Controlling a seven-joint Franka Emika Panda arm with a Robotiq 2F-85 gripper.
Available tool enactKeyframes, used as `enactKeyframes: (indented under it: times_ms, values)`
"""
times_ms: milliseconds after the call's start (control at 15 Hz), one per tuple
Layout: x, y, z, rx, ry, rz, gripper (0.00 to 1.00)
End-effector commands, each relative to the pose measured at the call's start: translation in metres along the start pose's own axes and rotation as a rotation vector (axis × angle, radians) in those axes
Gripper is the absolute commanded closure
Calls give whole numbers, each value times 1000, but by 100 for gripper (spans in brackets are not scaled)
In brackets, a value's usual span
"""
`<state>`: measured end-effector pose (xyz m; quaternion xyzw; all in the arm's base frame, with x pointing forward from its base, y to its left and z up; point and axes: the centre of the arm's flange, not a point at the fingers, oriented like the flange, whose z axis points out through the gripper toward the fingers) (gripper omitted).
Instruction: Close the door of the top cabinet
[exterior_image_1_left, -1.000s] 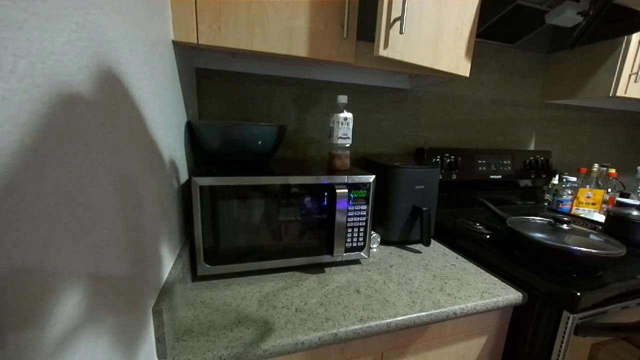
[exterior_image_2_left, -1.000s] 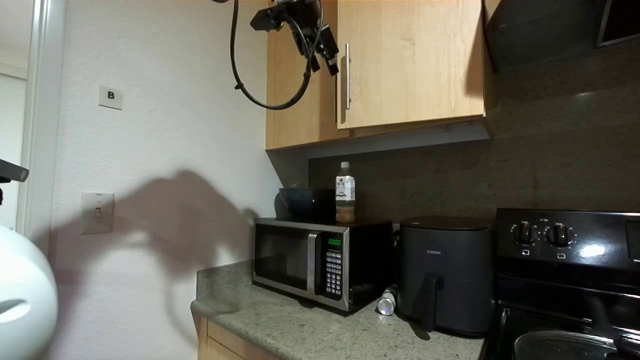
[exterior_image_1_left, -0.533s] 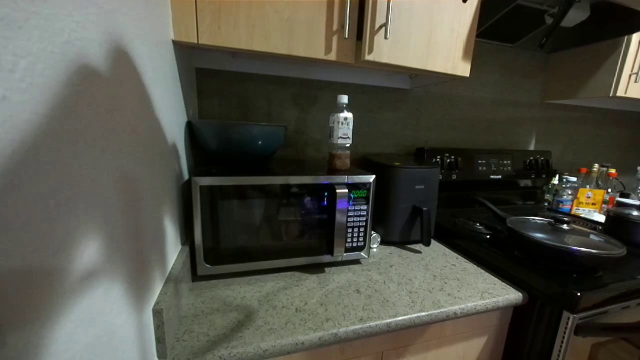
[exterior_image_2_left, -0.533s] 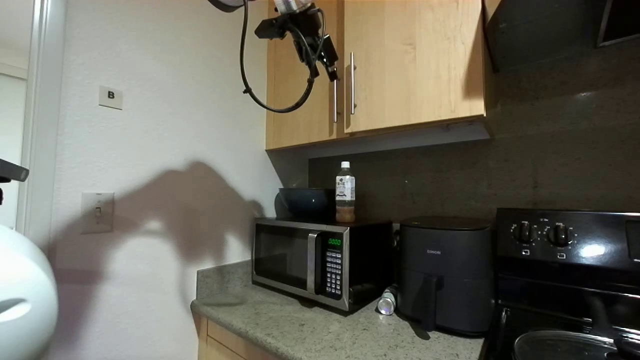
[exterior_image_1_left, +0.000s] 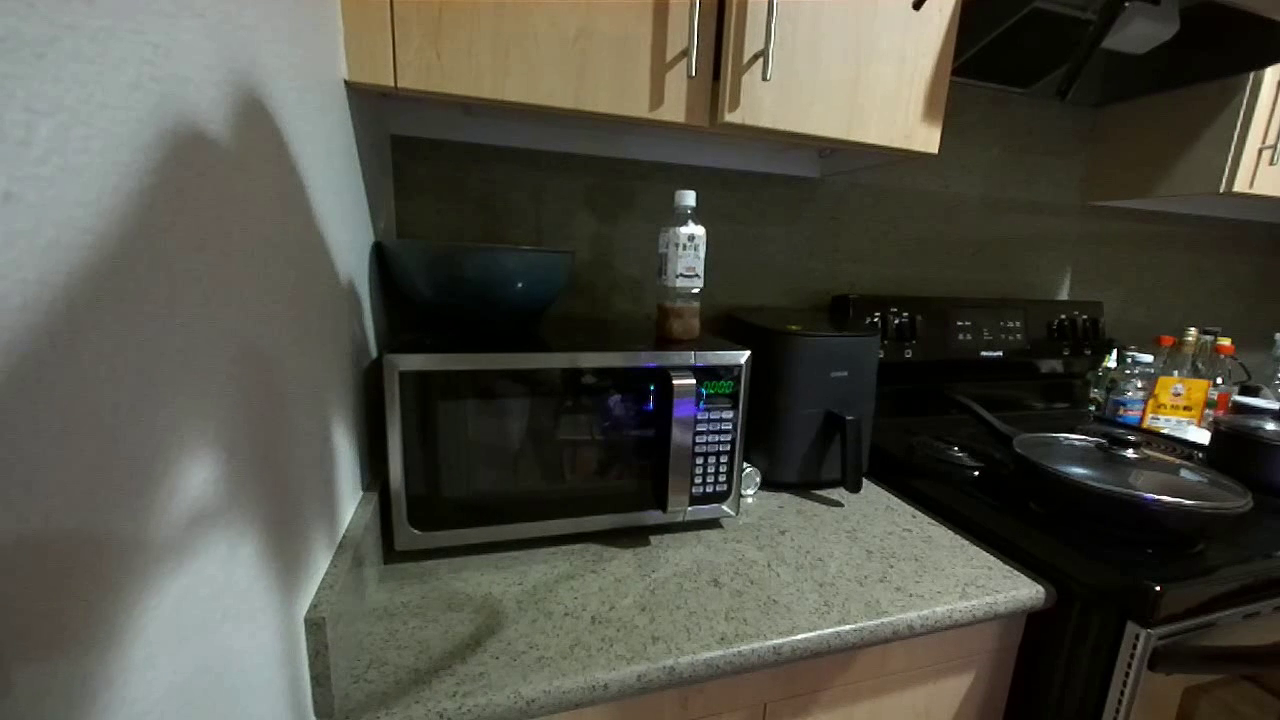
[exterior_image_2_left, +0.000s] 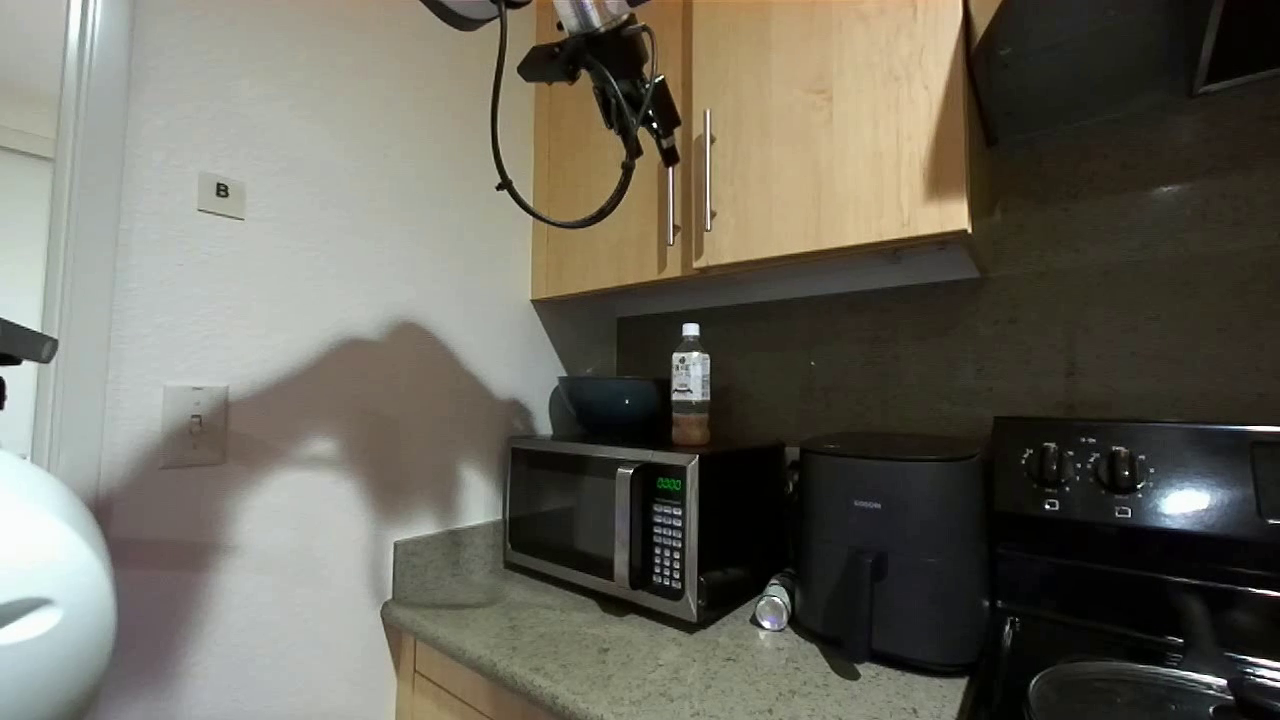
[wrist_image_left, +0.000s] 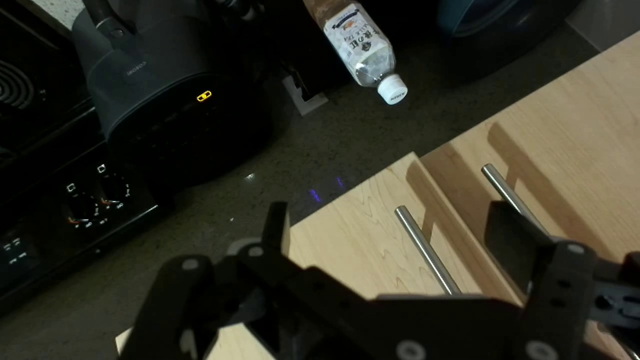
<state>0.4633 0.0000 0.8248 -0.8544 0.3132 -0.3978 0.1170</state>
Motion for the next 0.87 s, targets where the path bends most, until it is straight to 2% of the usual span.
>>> enactKeyframes:
  times_ms: [0, 400, 600, 800]
  values:
    - [0, 0, 0, 0, 0, 0, 0]
    - [0, 0, 0, 0, 0, 0, 0]
    - [10, 9, -2, 21, -17, 3, 0]
    - [8, 10, 0, 0, 0, 27, 0]
